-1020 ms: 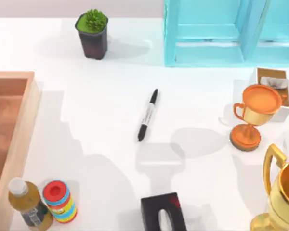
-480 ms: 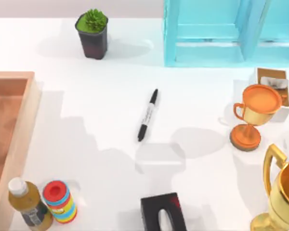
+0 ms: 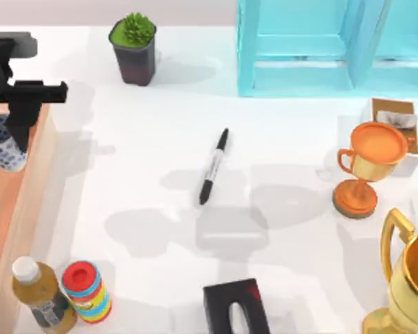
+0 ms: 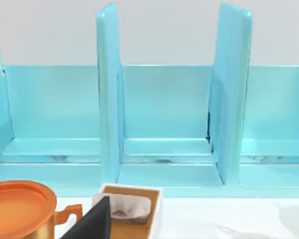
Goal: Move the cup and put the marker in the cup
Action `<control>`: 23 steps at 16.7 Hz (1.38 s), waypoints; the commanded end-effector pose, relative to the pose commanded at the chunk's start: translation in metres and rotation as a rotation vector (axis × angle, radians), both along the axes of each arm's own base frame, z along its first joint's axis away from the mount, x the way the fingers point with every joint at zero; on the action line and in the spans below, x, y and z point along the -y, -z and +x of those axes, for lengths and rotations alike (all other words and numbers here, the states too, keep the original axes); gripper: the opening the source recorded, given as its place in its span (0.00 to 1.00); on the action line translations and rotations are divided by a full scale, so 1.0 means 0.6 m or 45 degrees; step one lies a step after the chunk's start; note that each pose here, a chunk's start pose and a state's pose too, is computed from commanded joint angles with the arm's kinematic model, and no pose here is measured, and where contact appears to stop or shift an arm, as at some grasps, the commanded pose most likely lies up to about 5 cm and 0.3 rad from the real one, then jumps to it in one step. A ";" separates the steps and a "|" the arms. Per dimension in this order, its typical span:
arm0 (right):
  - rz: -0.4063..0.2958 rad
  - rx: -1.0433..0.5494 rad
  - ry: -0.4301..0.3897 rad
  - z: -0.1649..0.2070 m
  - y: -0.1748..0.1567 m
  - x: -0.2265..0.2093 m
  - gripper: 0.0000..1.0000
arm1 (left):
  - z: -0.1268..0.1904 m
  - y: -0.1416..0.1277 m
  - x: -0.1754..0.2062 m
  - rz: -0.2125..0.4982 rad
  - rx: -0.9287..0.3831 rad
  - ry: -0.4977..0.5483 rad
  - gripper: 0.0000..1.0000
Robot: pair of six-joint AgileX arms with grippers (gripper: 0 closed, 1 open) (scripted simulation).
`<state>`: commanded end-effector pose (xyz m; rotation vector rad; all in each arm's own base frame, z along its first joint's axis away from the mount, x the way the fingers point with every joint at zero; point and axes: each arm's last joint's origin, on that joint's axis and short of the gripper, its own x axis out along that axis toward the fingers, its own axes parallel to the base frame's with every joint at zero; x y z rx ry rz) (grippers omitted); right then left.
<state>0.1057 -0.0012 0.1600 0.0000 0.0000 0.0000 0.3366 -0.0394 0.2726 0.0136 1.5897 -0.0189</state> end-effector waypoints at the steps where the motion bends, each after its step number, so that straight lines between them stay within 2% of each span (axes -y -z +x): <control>1: 0.000 0.000 0.000 0.000 0.000 0.000 1.00 | -0.009 -0.016 0.022 0.002 0.006 -0.001 0.00; 4: 0.000 0.000 0.000 0.000 0.000 0.000 1.00 | -0.028 -0.043 0.056 0.007 0.018 -0.003 0.00; 11: 0.000 0.000 0.000 0.000 0.000 0.000 1.00 | -0.009 -0.032 0.063 0.007 0.015 -0.026 0.00; 13: 0.000 0.000 0.000 0.000 0.000 0.000 1.00 | 0.021 -0.009 0.084 0.007 0.014 -0.033 0.00; 18: 0.000 0.000 0.000 0.000 0.000 0.000 1.00 | 0.100 0.085 0.169 0.016 0.002 -0.009 0.00; 20: 0.000 0.000 0.000 0.000 0.000 0.000 1.00 | 0.112 0.102 0.189 0.013 0.014 -0.002 0.00; 23: 0.000 0.000 0.000 0.000 0.000 0.000 1.00 | 0.114 0.105 0.193 0.012 0.017 -0.001 0.00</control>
